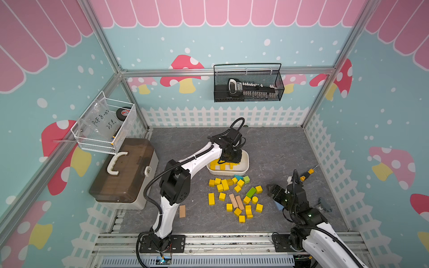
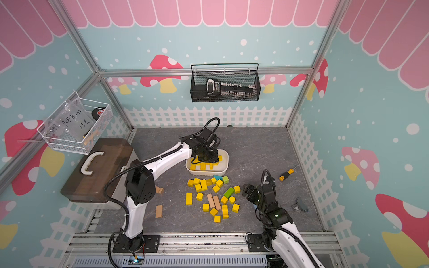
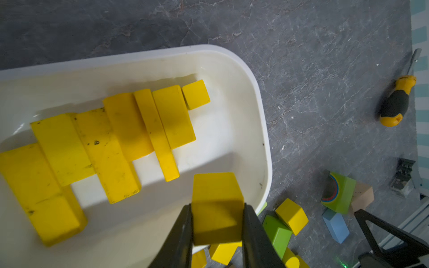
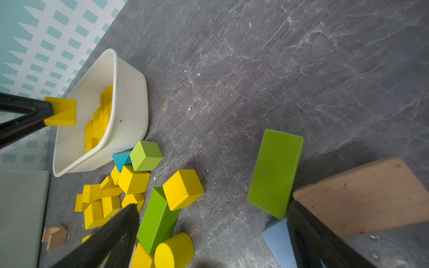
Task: Pick out the yellow building blocks
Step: Place the building block in the storage box.
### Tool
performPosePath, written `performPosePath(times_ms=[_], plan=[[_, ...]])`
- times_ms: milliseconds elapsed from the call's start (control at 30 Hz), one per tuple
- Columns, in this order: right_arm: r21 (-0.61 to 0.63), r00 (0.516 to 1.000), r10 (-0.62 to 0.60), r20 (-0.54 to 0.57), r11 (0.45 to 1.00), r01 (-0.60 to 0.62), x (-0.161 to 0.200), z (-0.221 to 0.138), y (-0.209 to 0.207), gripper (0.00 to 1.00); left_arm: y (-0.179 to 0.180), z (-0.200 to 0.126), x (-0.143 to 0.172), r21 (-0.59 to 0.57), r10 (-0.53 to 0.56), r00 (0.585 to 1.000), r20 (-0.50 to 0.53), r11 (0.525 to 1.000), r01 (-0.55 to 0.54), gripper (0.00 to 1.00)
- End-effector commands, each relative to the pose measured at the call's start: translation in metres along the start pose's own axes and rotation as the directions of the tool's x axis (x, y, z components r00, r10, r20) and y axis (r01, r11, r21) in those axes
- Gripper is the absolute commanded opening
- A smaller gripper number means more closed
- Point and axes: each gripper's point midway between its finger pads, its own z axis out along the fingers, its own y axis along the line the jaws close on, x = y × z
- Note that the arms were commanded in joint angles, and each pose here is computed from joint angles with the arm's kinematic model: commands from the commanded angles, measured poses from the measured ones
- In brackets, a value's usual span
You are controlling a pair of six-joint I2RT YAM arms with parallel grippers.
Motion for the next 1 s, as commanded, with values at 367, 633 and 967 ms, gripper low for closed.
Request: performPosePath(times_ms=[367, 633, 967], plan=[[0.009, 1.0, 0.017, 0.016, 1.0, -0.017, -0.004, 0.003, -0.001, 0.99, -0.009, 0.046, -0.004, 0.019, 0.009, 0.997, -0.078, 1.0, -0.007, 0.31], [0.01, 1.0, 0.016, 0.014, 1.0, -0.016, -0.004, 0.004, -0.001, 0.99, 0.001, 0.06, -0.004, -0.013, 0.012, 0.996, -0.084, 1.0, -0.013, 0.32], [0.012, 1.0, 0.02, 0.011, 1.0, -0.02, -0.003, 0.005, -0.002, 0.99, 0.009, 0.067, -0.013, -0.045, 0.004, 0.998, -0.062, 0.999, -0.007, 0.34]])
